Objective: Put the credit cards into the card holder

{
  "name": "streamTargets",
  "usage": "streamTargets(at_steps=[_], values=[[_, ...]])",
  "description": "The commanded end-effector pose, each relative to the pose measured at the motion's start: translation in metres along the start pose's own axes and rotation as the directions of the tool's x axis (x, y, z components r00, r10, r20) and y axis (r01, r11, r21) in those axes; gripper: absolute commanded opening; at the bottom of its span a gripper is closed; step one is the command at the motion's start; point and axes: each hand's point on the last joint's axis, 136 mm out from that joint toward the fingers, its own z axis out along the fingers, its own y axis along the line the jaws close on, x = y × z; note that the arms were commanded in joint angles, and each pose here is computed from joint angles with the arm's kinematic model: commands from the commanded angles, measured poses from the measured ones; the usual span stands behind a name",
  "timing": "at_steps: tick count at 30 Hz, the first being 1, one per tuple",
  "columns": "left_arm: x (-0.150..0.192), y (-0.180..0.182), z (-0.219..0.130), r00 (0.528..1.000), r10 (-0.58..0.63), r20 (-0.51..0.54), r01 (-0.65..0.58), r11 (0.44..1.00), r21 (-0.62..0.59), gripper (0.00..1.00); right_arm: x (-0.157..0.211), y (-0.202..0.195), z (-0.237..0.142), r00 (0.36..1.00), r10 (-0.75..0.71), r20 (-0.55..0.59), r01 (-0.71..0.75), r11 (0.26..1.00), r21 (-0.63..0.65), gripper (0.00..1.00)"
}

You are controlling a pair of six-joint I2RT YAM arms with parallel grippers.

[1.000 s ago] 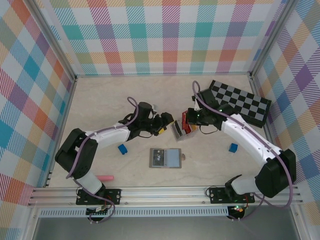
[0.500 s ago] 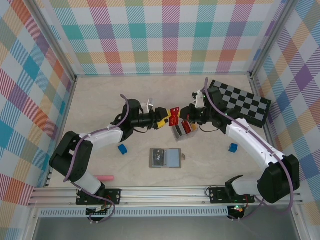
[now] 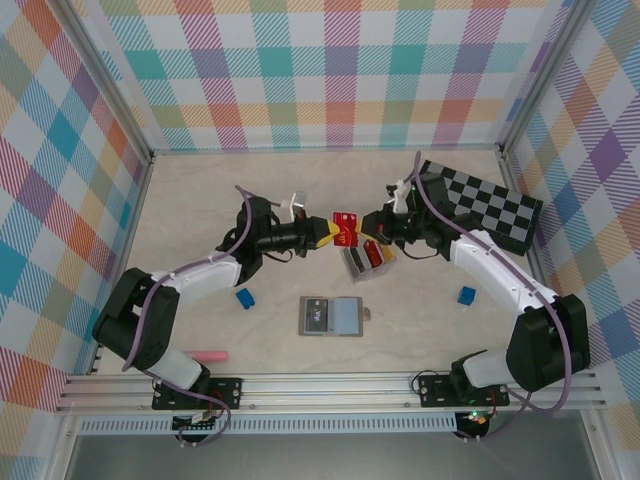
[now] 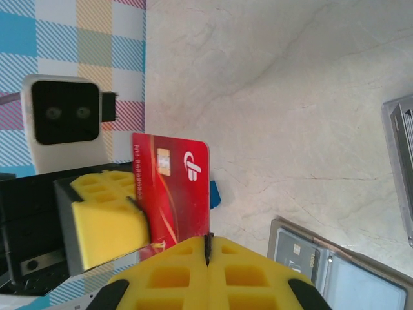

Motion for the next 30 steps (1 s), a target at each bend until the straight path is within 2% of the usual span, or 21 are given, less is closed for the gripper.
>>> streamTargets(at_steps=[1, 6, 9, 12, 14, 20, 27, 30], values=[[0.006, 0.003, -0.01, 1.0, 0.008, -0.001, -0.008, 1.0, -0.018, 0.0, 0.003, -0.003, 0.001, 1.0, 0.011, -0.013, -0.011, 1.0, 0.014, 0.03], [0.024, 0.051, -0.028, 1.0, -0.011, 0.025, 0.017, 0.97, -0.244, 0.0, 0.032, -0.041, 0.005, 0.999, 0.019, -0.04, -0.01, 0.978, 0.209, 0.19], [0.046, 0.077, -0.042, 1.0, 0.01, 0.02, -0.002, 0.933, -0.361, 0.0, 0.063, -0.06, 0.018, 0.995, 0.002, -0.103, 0.03, 0.95, 0.311, 0.23], [0.072, 0.098, -0.05, 1.0, 0.018, 0.01, -0.012, 0.905, -0.424, 0.0, 0.092, -0.076, 0.032, 0.988, 0.013, -0.155, 0.048, 0.923, 0.381, 0.24], [0.088, 0.113, -0.056, 1.0, 0.015, 0.003, -0.012, 0.891, -0.454, 0.0, 0.107, -0.084, 0.04, 0.983, 0.025, -0.18, 0.052, 0.911, 0.41, 0.24], [0.115, 0.126, -0.059, 0.998, 0.059, -0.024, -0.064, 0.874, -0.482, 0.0, 0.14, -0.098, 0.061, 0.967, 0.065, -0.245, 0.048, 0.902, 0.43, 0.23], [0.126, 0.133, -0.049, 0.995, 0.081, -0.049, -0.095, 0.881, -0.464, 0.0, 0.146, -0.139, 0.052, 0.97, 0.109, -0.219, 0.041, 0.811, 0.583, 0.23], [0.128, 0.138, -0.045, 0.994, 0.089, -0.059, -0.107, 0.876, -0.47, 0.01, 0.149, -0.148, 0.05, 0.97, 0.117, -0.214, 0.037, 0.797, 0.602, 0.23]])
